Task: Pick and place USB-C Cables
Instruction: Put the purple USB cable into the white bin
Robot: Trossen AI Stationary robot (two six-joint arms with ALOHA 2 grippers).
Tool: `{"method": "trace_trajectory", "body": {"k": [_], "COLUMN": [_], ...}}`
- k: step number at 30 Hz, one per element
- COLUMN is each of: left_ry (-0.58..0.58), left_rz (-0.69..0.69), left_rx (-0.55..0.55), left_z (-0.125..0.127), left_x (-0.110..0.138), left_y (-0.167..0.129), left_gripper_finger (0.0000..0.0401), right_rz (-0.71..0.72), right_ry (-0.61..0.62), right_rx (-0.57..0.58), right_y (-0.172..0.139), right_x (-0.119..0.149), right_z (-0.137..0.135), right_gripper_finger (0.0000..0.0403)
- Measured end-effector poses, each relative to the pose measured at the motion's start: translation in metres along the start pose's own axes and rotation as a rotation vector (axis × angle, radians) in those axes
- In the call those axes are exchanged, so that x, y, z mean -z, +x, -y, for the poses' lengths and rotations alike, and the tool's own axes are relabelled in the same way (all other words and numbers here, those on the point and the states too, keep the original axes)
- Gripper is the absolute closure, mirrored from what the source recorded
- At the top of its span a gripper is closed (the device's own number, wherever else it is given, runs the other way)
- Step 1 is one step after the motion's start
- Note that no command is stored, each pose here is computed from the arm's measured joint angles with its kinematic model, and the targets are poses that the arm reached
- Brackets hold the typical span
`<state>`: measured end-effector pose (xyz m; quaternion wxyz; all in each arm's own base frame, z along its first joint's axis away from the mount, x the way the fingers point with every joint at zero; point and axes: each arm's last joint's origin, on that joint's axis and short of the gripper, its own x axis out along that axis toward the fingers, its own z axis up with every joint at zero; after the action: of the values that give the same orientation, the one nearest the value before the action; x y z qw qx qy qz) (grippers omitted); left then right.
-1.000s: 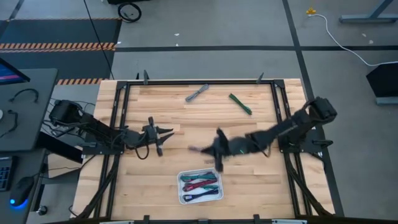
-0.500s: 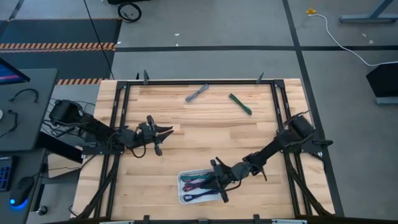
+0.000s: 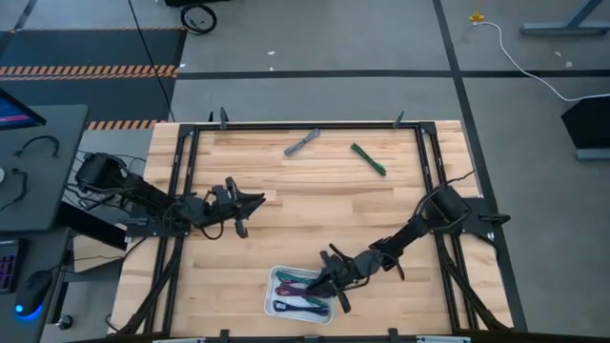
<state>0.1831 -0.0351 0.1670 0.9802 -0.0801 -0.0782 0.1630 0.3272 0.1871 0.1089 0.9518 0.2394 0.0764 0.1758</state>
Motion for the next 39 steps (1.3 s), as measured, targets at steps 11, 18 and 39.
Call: {"method": "trace_trajectory", "body": {"k": [11,18,39], "left_ry": [-0.001,0.001,-0.014], "left_rz": [-0.005,-0.005,0.013], "left_rx": [0.025,0.024,0.025], "left_z": [0.003,0.003,0.004], "left_x": [0.000,0.000,-0.002], "left_y": [-0.002,-0.002,-0.002], "left_gripper_finger": [0.0350,0.0349,0.0351], "right_rz": [-0.237,-0.238,-0.062], "right_ry": [-0.101,-0.142,0.104], "right_rx": [0.165,0.260,0.014], "right_y": [-0.019,-0.035,0.036], "right_x": [-0.041,-0.072,-0.017], "right_z": [-0.009,-0.012,-0.033], "right_gripper_finger": [0.0377,0.0377,0.0378]}}
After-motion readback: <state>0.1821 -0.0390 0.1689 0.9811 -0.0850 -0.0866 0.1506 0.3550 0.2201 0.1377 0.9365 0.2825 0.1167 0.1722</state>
